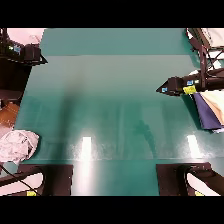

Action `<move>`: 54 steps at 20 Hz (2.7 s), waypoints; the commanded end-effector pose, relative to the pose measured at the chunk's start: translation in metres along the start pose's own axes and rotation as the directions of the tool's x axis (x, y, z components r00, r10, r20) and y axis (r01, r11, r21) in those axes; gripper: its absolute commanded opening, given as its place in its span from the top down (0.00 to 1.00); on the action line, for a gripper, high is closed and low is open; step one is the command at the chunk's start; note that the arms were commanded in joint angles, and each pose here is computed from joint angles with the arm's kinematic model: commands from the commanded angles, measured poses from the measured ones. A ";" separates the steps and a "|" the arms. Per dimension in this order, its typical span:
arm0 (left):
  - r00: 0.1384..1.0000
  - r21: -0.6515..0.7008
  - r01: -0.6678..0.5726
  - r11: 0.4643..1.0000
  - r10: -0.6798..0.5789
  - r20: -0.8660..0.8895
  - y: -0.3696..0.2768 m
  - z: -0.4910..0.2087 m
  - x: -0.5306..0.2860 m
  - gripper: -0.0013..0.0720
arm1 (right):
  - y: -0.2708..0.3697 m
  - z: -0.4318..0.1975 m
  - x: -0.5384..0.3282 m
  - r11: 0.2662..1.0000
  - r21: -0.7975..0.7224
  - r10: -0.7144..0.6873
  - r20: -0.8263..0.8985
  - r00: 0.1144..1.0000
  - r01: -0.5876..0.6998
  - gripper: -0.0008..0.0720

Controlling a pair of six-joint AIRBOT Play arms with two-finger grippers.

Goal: Fold the shirts.

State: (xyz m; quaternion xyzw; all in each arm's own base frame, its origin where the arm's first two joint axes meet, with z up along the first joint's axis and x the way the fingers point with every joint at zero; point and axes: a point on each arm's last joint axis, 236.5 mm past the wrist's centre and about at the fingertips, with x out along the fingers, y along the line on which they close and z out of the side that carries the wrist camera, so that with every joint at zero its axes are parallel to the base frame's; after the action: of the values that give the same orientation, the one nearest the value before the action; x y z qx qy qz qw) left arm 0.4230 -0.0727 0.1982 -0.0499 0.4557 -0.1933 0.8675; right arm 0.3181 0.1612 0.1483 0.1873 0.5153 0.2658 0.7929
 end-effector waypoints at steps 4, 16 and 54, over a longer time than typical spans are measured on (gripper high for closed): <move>0.946 -0.030 -0.247 0.969 0.234 -0.225 0.031 -0.097 -0.052 0.95 | 0.000 0.000 0.000 0.996 -0.089 0.001 0.001 1.000 -0.001 0.97; 0.562 -0.021 -0.696 0.717 0.526 -0.638 0.137 -0.320 -0.048 0.17 | 0.000 0.005 0.000 0.983 -0.182 -0.001 0.022 1.000 0.005 0.97; 0.955 0.486 0.217 0.847 -0.081 -0.285 -0.158 -0.082 0.141 0.06 | 0.057 0.081 -0.075 0.953 -0.298 0.045 0.311 0.949 0.053 0.97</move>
State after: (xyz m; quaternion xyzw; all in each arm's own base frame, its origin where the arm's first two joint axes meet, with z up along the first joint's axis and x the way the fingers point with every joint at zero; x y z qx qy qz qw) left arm 0.3684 -0.2460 0.1152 0.1945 0.4726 -0.3723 0.7747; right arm 0.3544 0.1592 0.2546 0.1061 0.3502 0.3061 0.8789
